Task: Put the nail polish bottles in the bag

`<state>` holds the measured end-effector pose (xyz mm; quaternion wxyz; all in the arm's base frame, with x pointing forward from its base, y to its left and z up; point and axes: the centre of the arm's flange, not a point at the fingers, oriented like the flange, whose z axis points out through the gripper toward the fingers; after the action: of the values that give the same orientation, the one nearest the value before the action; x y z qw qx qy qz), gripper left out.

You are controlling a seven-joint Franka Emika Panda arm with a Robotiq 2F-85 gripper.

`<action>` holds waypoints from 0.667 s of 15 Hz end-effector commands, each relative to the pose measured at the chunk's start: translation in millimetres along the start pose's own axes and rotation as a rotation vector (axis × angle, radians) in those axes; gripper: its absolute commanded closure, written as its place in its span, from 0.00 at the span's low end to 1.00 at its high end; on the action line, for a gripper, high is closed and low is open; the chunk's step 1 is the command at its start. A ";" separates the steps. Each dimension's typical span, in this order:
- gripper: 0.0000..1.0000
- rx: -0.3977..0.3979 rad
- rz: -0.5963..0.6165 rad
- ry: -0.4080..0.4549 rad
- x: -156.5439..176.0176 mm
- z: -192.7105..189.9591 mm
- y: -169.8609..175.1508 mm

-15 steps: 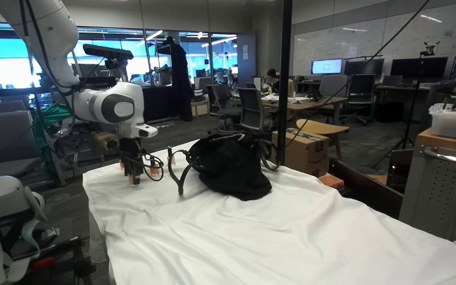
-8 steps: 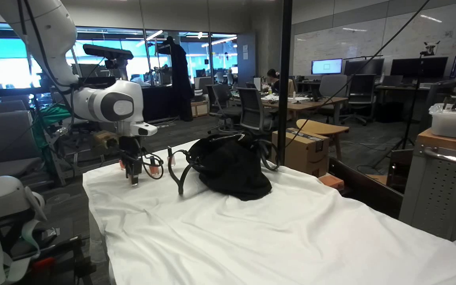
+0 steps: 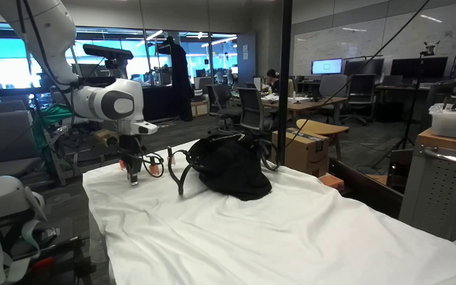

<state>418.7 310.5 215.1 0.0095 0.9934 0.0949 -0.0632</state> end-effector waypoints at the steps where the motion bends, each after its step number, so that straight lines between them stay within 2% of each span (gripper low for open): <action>1: 0.80 -0.034 0.019 0.035 3.8 -32.1 2.0; 7: 0.80 -0.068 0.148 0.139 40.6 -80.7 28.5; 10: 0.80 -0.083 0.260 0.215 69.3 -103.4 42.8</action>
<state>478.6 285.8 286.1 0.0340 0.9991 0.0164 0.0183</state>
